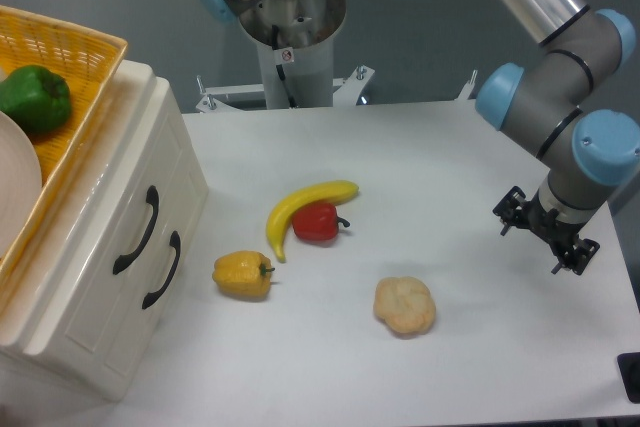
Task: Slide the top white drawer open
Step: 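Move the gripper across the table toward the cabinet's upper drawer handle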
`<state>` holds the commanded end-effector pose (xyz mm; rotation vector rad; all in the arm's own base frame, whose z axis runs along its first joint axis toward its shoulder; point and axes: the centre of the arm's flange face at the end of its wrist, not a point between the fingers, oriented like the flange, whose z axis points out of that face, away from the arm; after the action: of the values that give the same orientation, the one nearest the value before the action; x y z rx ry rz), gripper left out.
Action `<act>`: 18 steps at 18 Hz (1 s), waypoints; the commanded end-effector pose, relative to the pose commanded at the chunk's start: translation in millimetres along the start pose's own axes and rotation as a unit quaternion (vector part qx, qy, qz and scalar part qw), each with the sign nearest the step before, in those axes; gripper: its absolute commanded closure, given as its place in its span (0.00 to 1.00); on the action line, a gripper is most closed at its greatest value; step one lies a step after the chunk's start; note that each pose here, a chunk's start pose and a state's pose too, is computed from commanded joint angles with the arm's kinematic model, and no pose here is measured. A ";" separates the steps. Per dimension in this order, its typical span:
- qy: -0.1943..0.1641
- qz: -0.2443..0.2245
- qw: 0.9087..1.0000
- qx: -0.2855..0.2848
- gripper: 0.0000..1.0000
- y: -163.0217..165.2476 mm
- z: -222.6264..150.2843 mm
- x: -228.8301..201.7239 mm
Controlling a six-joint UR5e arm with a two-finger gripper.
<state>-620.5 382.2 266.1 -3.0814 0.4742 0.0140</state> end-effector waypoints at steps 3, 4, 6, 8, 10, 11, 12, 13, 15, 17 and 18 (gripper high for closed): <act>0.002 0.001 1.000 0.000 0.00 0.1 1.8 0.2; 0.002 0.004 1.000 -0.001 0.00 -1.9 0.7 2.3; 0.003 0.018 1.000 -0.002 0.00 -23.9 1.0 11.3; 0.002 0.018 1.000 -0.001 0.00 -28.2 3.0 13.2; 0.005 0.018 1.000 -0.001 0.00 -26.5 7.1 20.5; -0.005 0.018 1.000 -0.002 0.00 -26.9 9.5 22.9; -0.016 0.015 1.000 -0.002 0.00 -26.9 14.4 29.4; -0.028 0.012 1.000 -0.001 0.00 -25.0 17.0 37.3; -0.037 0.002 0.999 0.003 0.00 -14.4 10.9 48.9; -0.042 -0.007 0.999 0.004 0.00 -11.5 -5.7 61.9; -0.036 -0.015 0.999 0.005 0.00 -14.5 -4.5 75.8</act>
<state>-543.8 373.0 270.0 -3.0656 0.4230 0.1220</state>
